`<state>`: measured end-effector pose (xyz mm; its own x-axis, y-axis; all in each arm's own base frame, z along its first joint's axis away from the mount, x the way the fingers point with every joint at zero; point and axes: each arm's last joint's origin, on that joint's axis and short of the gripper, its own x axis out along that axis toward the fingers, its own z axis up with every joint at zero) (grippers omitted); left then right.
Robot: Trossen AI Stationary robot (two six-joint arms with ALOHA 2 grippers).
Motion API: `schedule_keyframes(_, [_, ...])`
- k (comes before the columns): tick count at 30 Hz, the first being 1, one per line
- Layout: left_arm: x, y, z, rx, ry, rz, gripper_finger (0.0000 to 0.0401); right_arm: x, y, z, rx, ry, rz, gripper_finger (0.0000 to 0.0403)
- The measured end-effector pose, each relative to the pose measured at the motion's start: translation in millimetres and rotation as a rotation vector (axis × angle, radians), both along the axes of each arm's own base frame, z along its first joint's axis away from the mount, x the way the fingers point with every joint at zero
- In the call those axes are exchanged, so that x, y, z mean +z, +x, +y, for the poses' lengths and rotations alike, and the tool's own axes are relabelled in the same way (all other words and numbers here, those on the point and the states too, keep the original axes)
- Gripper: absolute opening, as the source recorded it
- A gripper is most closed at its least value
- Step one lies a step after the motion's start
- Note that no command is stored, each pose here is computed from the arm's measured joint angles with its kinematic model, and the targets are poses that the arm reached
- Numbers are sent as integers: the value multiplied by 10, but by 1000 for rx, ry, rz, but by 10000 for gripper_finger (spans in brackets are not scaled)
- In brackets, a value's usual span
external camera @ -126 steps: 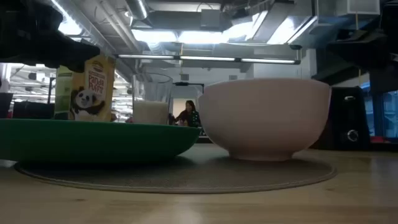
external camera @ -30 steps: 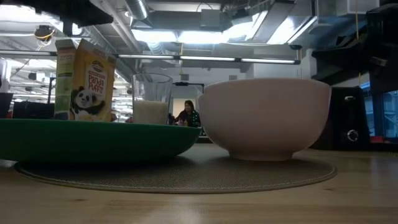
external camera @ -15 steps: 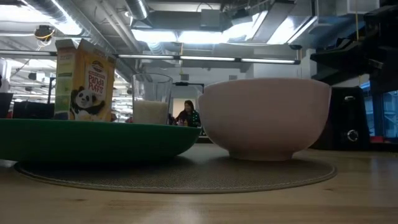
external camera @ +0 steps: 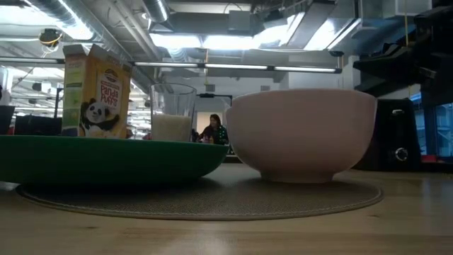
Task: Arrange a breakfast setting
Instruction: Pour the cereals from cereal box into the white bowl
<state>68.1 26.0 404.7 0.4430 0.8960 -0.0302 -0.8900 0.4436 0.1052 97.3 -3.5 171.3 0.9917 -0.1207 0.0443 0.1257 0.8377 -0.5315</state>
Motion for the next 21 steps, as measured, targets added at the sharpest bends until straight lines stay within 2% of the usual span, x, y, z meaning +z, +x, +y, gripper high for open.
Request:
schedule_keyframes(4, [12, 146, 9, 11, -16, 59, 206, 3, 0, -1, -2, 0, -3, 0])
schedule_keyframes(10, [143, 391, 140, 125, -54, 214, 199, 9, -1, -1, -3, 0, -8, 0])
schedule_keyframes(15, [284, 393, 356, 191, -247, 256, 188, 7, -1, -1, -3, 0, -6, 0])
schedule_keyframes(21, [225, 475, 592, 190, -480, 358, 177, 1, 0, -1, -3, 0, 0, 0])
